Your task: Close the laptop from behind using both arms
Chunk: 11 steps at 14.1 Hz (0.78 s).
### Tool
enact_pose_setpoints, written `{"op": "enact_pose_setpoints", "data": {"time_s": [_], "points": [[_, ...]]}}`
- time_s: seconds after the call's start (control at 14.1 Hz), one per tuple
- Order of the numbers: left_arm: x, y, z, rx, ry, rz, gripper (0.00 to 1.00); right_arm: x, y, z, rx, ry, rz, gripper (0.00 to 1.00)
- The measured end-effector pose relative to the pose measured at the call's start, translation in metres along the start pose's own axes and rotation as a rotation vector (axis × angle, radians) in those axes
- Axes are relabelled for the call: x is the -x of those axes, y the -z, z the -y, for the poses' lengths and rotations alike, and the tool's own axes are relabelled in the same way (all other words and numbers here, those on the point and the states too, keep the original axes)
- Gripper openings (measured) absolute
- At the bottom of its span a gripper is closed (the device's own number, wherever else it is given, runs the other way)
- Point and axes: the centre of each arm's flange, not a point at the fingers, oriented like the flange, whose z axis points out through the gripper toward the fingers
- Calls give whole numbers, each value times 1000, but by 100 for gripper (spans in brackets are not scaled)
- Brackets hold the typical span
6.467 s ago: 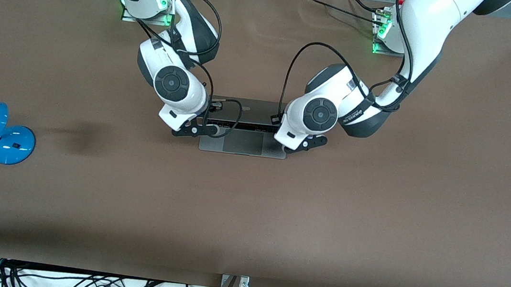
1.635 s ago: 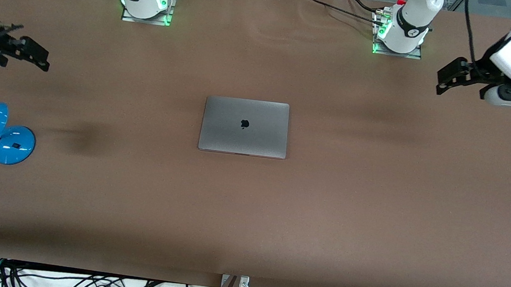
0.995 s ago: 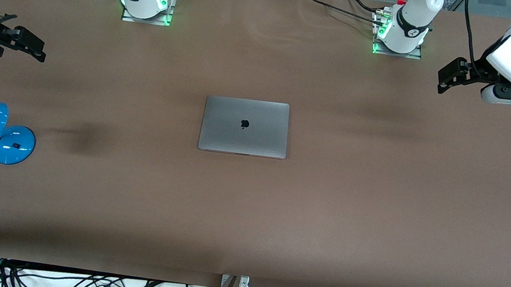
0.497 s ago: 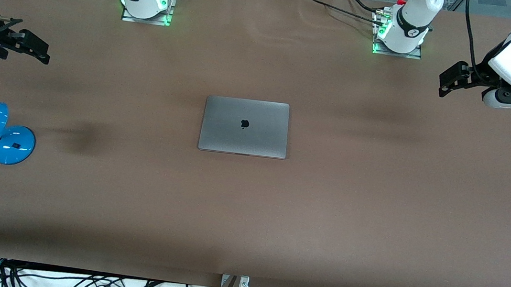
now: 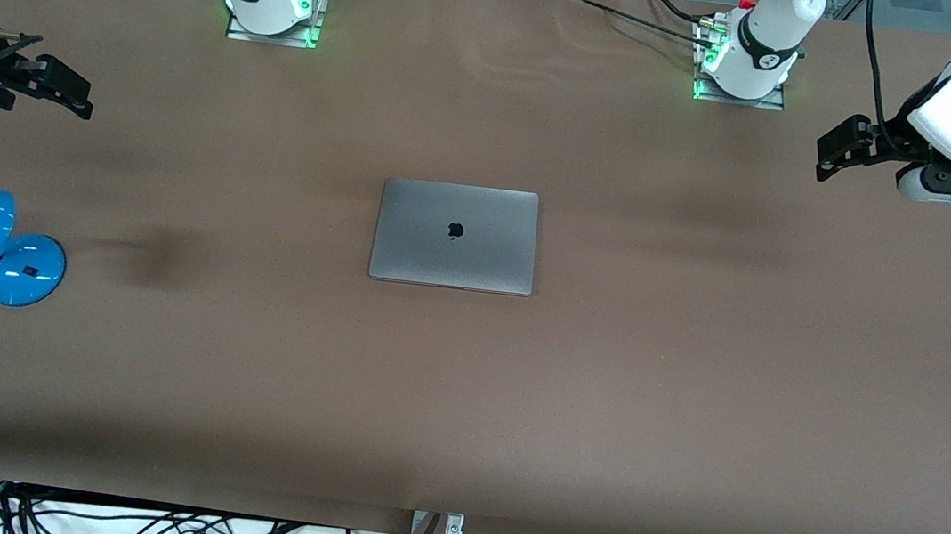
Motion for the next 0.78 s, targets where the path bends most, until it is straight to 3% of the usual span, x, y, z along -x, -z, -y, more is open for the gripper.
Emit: {"op": "enact_pose_setpoints", "data": {"time_s": [0.78], "points": [[-7,-22,-3,-1,-2,7,100,0,0,0,0,0,0,100]]}}
